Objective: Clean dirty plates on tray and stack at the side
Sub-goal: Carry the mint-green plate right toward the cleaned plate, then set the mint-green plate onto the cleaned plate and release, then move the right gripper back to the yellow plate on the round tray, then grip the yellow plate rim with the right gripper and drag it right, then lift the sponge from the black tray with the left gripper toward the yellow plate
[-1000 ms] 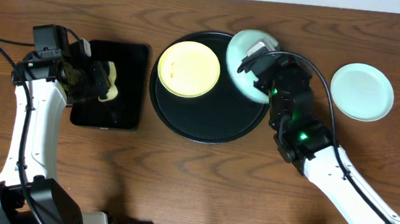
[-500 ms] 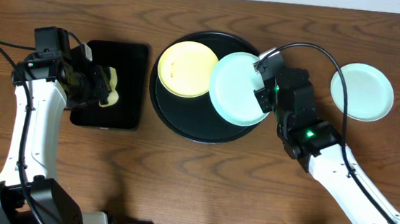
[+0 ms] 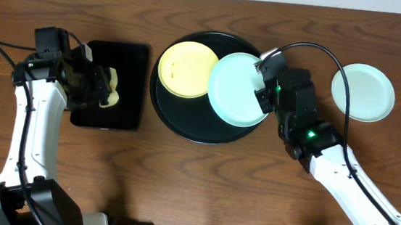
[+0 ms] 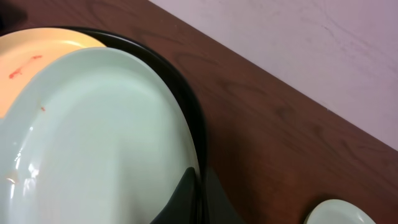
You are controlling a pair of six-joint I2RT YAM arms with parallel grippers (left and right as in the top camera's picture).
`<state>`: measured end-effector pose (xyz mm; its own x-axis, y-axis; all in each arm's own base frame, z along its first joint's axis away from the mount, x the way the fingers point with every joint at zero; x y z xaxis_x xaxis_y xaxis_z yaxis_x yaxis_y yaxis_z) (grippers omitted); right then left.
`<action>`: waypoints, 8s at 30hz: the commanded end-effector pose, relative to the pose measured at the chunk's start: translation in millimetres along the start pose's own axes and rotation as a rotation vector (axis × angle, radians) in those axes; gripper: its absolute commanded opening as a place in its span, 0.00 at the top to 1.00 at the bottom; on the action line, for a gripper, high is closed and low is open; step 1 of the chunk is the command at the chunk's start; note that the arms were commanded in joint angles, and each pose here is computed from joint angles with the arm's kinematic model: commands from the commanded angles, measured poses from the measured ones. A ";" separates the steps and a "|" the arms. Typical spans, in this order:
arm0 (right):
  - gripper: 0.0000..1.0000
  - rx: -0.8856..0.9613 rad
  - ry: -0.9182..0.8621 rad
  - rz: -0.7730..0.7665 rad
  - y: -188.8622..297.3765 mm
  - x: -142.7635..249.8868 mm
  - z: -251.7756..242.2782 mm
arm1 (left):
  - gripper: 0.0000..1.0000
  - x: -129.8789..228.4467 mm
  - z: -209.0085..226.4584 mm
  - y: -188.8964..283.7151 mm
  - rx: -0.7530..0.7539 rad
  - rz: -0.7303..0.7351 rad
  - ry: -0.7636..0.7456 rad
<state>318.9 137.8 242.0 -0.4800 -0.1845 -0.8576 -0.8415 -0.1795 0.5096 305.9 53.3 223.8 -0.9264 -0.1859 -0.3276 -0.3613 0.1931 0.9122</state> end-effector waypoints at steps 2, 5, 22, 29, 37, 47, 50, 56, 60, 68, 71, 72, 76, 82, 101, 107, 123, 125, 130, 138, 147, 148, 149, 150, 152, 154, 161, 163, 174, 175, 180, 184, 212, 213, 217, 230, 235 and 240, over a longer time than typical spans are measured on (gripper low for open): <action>0.99 0.000 -0.029 -0.016 2.7 -3.8 -2.6 | 0.92 1.7 1.4 -1.6 -0.011 0.009 -0.015; 0.99 0.018 -0.010 -0.048 4.9 -9.1 -4.5 | 0.92 1.7 2.6 -1.6 -0.026 0.010 -0.015; 0.99 0.638 -0.293 -0.218 35.5 -26.4 -148.5 | 0.92 2.8 3.9 -2.3 -0.039 0.015 -0.014; 0.99 0.665 -0.603 -0.114 44.8 22.0 -233.0 | 0.92 2.8 3.9 -2.5 -0.039 0.015 -0.014; 0.99 0.692 -0.842 0.055 23.2 97.0 -295.2 | 0.92 2.8 3.9 -2.3 -0.039 0.015 -0.014; 0.87 0.590 -0.882 0.094 -16.5 130.8 -307.1 | 0.92 3.5 3.9 -2.3 -0.039 0.020 -0.013; 0.67 0.593 -0.868 0.049 -16.6 124.6 -310.6 | 0.92 3.9 3.9 -2.3 -0.039 0.022 -0.012; 0.41 0.301 -0.840 -0.046 -15.1 89.5 -288.9 | 0.92 3.8 3.9 -2.3 -0.039 0.022 -0.012; 0.42 0.083 -0.786 -0.071 -17.1 61.1 -253.8 | 0.92 3.9 3.9 -2.3 -0.039 0.022 -0.012; 0.43 -0.167 -0.584 0.095 -53.0 42.0 -133.1 | 0.92 3.9 3.9 -2.3 -0.039 0.022 -0.012; 0.36 -0.237 -0.455 0.145 -66.1 42.0 -77.8 | 0.92 3.9 3.9 -2.3 -0.039 0.022 -0.012; 0.31 -0.280 -0.404 0.160 -68.4 42.9 -58.5 | 0.92 3.9 3.9 -2.3 -0.039 0.022 -0.012; 0.13 -0.398 -0.255 0.187 -74.0 48.3 8.2 | 0.92 4.7 3.8 -2.3 -0.038 0.027 -0.011; 0.31 -0.276 -0.323 0.161 -99.0 63.8 50.7 | 0.92 5.0 3.8 -2.3 -0.038 0.029 -0.010; 0.44 -0.328 -0.393 0.110 -160.7 78.4 89.2 | 0.92 5.0 3.9 -2.4 -0.039 0.030 -0.010; 0.45 -0.364 -0.401 0.132 -158.9 73.2 92.3 | 0.93 5.0 3.9 -2.4 -0.039 0.029 -0.010; 0.45 -0.229 -0.409 0.382 -118.3 68.7 51.6 | 0.92 5.5 10.8 -26.2 -0.034 0.108 0.004; 0.48 -0.244 -0.427 0.388 -105.8 50.5 43.7 | 0.92 4.3 10.8 -26.3 -0.034 0.100 0.002; 0.48 -0.269 -0.446 0.383 -97.4 12.6 37.8 | 0.92 3.5 10.8 -26.4 -0.034 0.095 0.004; 0.53 -0.237 -0.524 0.373 -135.1 16.1 52.8 | 0.92 6.8 10.5 -26.1 -0.033 0.116 0.010; 0.55 -0.211 -0.490 0.378 -191.5 69.8 71.7 | 0.92 6.7 10.6 -26.1 -0.033 0.115 0.009; 0.55 -0.212 -0.489 0.378 -195.0 73.7 73.1 | 0.92 6.7 10.6 -26.1 -0.033 0.115 0.009; 0.55 -0.213 -0.488 0.382 -197.6 77.7 74.6 | 0.92 6.7 10.6 -26.1 -0.033 0.115 0.009; 0.56 -0.213 -0.485 0.388 -198.4 80.3 75.8 | 0.92 6.7 10.6 -26.1 -0.033 0.115 0.009; 0.64 -0.211 -0.481 0.390 -198.1 81.0 77.7 | 0.92 6.7 10.6 -26.1 -0.033 0.115 0.009; 0.74 -0.206 -0.476 0.371 -195.5 74.4 76.6 | 0.92 6.7 10.6 -26.1 -0.033 0.115 0.009; 0.99 -0.156 -0.392 0.255 -159.1 21.3 57.6 | 0.92 6.4 10.6 -26.1 -0.034 0.113 0.008; 0.99 -0.088 -0.348 0.240 -142.4 8.8 48.4 | 0.92 6.0 10.6 -26.2 -0.033 0.111 0.007; 0.99 0.189 -0.198 0.444 -90.8 26.0 8.8 | 0.92 4.2 10.8 -26.4 -0.034 0.100 0.004; 0.99 0.191 -0.197 0.450 -92.5 30.4 8.6 | 0.92 3.2 10.8 -26.4 -0.035 0.094 0.001; 0.99 0.190 -0.246 0.398 -97.9 28.0 9.6 | 0.92 -1.9 11.2 -26.8 -0.036 0.061 -0.028; 0.99 0.272 -0.446 0.239 -103.9 9.9 4.4 | 0.92 0.1 6.9 -27.8 -0.031 0.077 -0.037; 0.39 0.005 -0.283 0.358 -108.2 51.3 31.5 | 0.92 2.4 -1.8 -29.8 -0.022 0.095 -0.060; 0.42 0.006 -0.284 0.365 -108.6 52.2 28.9 | 0.92 2.4 -1.7 -29.8 -0.022 0.096 -0.060; 0.52 -0.008 -0.289 0.414 -111.5 60.2 18.2 | 0.92 2.5 -1.8 -29.8 -0.022 0.096 -0.060; 0.68 -0.050 -0.278 0.525 -143.5 102.8 13.5 | 0.93 3.3 -1.8 -29.7 -0.022 0.101 -0.058; 0.99 -0.016 -0.269 0.453 -139.7 85.8 9.3 | 0.92 3.1 -1.8 -29.8 -0.022 0.100 -0.059; 0.99 0.051 -0.276 0.282 -116.4 39.3 -1.6 | 0.92 3.0 -1.8 -29.8 -0.022 0.099 -0.059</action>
<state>393.3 159.7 107.4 -0.8218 0.0245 -0.5692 -0.5642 -0.1735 0.8072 315.4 45.2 197.3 -0.9594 -0.1285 -0.2512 -0.2728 0.1947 0.9422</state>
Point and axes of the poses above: each gripper's point midway between its finger pads, its own y axis back along the fingers, its own z axis along the line the jaws close on, x = y × z, the point moved 9 cm from there along y, back along the fingers, and after that the axes turned 15 degrees about -y, right-handed, at the moved point
